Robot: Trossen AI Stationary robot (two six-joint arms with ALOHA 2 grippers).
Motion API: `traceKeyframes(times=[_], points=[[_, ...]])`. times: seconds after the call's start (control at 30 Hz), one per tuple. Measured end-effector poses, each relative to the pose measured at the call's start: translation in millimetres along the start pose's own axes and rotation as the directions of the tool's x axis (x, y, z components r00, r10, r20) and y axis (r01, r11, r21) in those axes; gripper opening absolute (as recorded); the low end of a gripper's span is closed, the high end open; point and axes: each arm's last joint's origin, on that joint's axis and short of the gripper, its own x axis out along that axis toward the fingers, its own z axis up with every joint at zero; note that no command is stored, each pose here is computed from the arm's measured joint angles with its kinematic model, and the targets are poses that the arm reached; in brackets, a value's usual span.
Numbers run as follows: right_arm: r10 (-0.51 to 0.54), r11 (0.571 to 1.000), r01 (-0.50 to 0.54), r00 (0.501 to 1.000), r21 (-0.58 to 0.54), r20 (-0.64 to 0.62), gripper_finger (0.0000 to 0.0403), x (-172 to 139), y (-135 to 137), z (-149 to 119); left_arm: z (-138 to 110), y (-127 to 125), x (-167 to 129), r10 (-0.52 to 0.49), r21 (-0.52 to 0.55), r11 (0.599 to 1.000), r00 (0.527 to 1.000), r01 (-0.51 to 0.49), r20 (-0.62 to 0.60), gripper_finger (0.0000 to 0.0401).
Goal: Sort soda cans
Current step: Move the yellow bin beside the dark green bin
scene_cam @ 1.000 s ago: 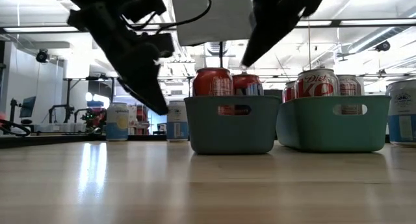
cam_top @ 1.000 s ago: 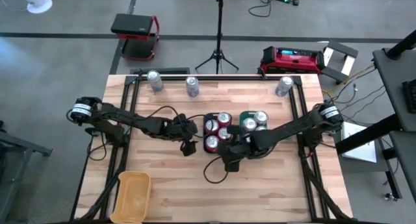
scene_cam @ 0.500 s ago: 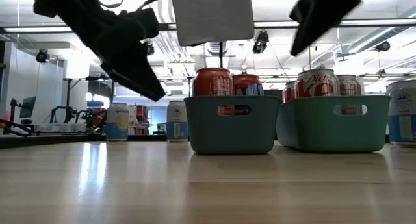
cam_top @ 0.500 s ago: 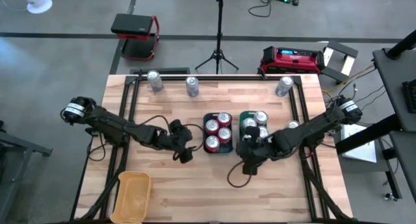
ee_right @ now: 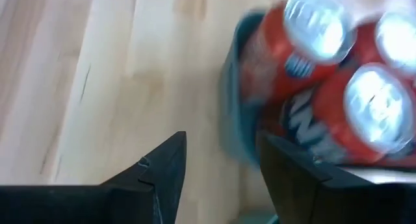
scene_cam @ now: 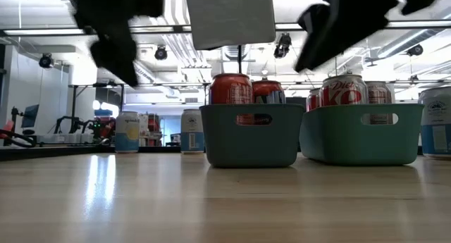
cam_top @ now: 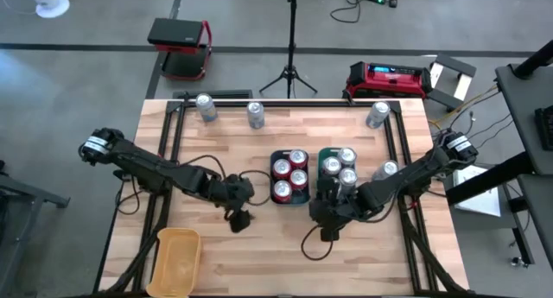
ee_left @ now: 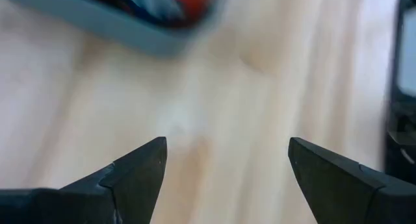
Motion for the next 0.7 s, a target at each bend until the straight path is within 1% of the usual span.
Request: traceKeyframes(times=[0.1, 0.2, 0.23, 0.3, 0.37, 0.43, 0.5, 0.6, 0.7], points=[[-0.037, 0.999, 0.038, 0.997, -0.014, 0.074, 0.0189, -1, -1, 7, 0, -18, -20, 0.063, 0.012, 0.998, 0.992, -0.062, -0.110, 0.0307], [-0.024, 0.999, 0.027, 0.992, -0.020, 0.125, 0.0192, 1, 2, 10, -12, -33, -37, 0.164, 0.024, 0.986, 0.956, -0.164, -0.242, 0.0307], [-0.014, 0.999, 0.018, 0.992, -0.038, 0.125, 0.0192, 2, 4, 9, -16, -40, -43, 0.177, 0.013, 0.984, 0.947, -0.180, -0.269, 0.0307], [-0.008, 0.998, 0.016, 0.992, -0.068, 0.129, 0.0190, 6, 6, 9, -26, -52, -53, 0.169, -0.065, 0.977, 0.925, -0.202, -0.340, 0.0307], [-0.004, 0.996, 0.017, 0.990, -0.091, 0.141, 0.0186, 6, 7, 10, -36, -64, -59, 0.127, -0.192, 0.958, 0.915, -0.213, -0.384, 0.0307], [-0.003, 0.994, 0.021, 0.985, -0.108, 0.170, 0.0182, 8, 8, 13, -46, -74, -60, 0.117, -0.317, 0.915, 0.917, -0.248, -0.381, 0.0307], [0.001, 0.990, 0.026, 0.982, -0.141, 0.190, 0.0178, 10, 9, 14, -56, -81, -61, 0.133, -0.406, 0.866, 0.919, -0.290, -0.372, 0.0307], [0.009, 0.989, 0.026, 0.970, -0.144, 0.241, 0.0172, 13, 12, 18, -76, -89, -54, 0.162, -0.487, 0.796, 0.902, -0.360, -0.401, 0.0307], [0.020, 0.988, 0.016, 0.972, -0.151, 0.236, 0.0164, 16, 14, 16, -92, -94, -43, 0.195, -0.557, 0.710, 0.880, -0.431, -0.433, 0.0307]])
